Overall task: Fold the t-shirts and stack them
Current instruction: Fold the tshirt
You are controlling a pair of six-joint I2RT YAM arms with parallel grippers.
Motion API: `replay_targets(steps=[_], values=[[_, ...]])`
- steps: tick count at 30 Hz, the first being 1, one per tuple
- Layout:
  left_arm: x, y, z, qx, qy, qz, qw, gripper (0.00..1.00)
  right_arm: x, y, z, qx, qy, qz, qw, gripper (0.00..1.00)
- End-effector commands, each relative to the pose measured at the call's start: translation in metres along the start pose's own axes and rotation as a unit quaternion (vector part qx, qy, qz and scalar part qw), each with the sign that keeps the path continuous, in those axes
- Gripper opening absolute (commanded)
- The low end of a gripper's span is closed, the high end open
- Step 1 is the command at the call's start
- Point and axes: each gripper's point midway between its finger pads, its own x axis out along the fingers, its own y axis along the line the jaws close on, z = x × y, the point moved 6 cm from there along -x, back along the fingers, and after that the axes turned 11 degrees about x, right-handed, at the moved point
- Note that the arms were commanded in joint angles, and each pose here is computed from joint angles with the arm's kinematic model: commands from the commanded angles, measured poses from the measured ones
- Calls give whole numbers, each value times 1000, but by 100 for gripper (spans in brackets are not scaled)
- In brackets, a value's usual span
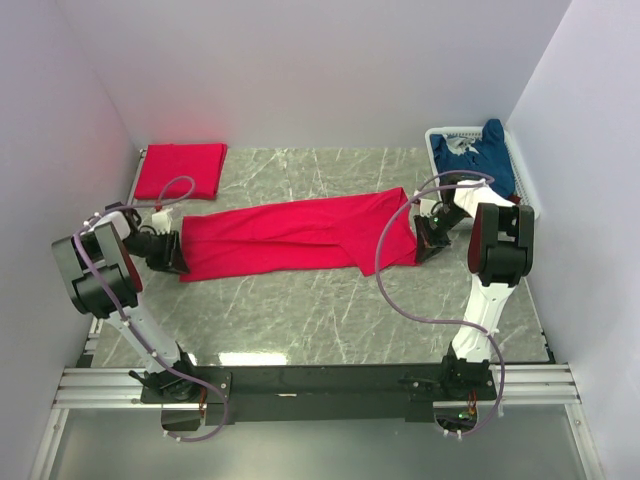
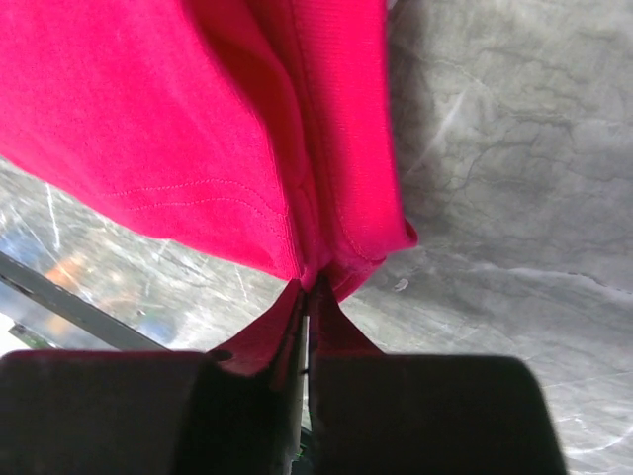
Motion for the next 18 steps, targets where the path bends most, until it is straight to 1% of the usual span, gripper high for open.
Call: replay_targets(steps=[1,2,3,6,12,18], values=[[3,5,-28,-21,60,23,998,32,-13,1,4,-12,-28,-11,999,0],[2,6,-29,-21,63,25,997,26,-14,1,3,-14,-28,-14,999,0],[0,7,-29,-23,67,27,997,15,-17,1,3,-15,-31,-20,999,0],[-5,11,-31,-29,72,28,997,1,-23,-1,1,-19,-34,-29,999,0],[-17,12,-35,-17,78,37,996,1,-35,-2,-8,-29,-30,-48,998,0],[-18,10,-47,-11,94,39,995,1,-33,-6,-29,-38,0,-59,998,0]])
